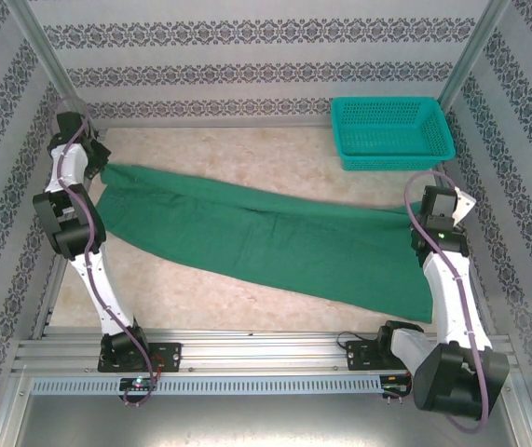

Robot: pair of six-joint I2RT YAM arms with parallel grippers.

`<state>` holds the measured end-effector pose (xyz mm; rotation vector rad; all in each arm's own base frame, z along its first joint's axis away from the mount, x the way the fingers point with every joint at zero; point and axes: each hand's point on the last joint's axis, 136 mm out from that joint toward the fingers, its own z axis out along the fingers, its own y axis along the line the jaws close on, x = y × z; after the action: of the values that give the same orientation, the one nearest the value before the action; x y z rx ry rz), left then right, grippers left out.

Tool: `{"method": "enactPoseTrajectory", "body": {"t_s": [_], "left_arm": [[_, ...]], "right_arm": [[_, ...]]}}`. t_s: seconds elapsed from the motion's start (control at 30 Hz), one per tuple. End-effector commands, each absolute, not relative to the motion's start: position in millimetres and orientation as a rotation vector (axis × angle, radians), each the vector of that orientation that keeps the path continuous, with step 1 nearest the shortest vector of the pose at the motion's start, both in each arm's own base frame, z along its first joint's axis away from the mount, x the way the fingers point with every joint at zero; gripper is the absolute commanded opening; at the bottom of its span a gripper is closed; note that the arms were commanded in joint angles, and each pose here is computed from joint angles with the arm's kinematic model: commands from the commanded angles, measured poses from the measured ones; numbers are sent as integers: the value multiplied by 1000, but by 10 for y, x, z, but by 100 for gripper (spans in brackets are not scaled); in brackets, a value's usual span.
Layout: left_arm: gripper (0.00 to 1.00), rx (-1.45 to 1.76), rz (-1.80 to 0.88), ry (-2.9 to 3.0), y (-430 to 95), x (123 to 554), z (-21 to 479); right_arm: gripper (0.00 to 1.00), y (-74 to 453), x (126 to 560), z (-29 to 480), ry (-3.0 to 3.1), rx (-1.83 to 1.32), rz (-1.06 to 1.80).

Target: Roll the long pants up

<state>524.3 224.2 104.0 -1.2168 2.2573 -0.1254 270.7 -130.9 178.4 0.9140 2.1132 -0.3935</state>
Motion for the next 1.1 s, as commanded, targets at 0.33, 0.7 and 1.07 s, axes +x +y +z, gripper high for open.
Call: {"method": "enactPoseTrajectory", "body": {"t_s": [0.33, 0.7, 1.07], "left_arm": [[0, -1377, -10, 2069, 2699, 4430, 1215], [0, -1521, 69, 2099, 2679, 4036, 898], [36, -1631, 205, 1941, 2809, 3736, 1086]], "right_arm": [[0, -1210, 2091, 1543, 2146, 1025, -439], [0, -1103, 2006, 1486, 2169, 993, -409], [0, -1118, 2001, 1483, 2165, 1003, -420]]}}
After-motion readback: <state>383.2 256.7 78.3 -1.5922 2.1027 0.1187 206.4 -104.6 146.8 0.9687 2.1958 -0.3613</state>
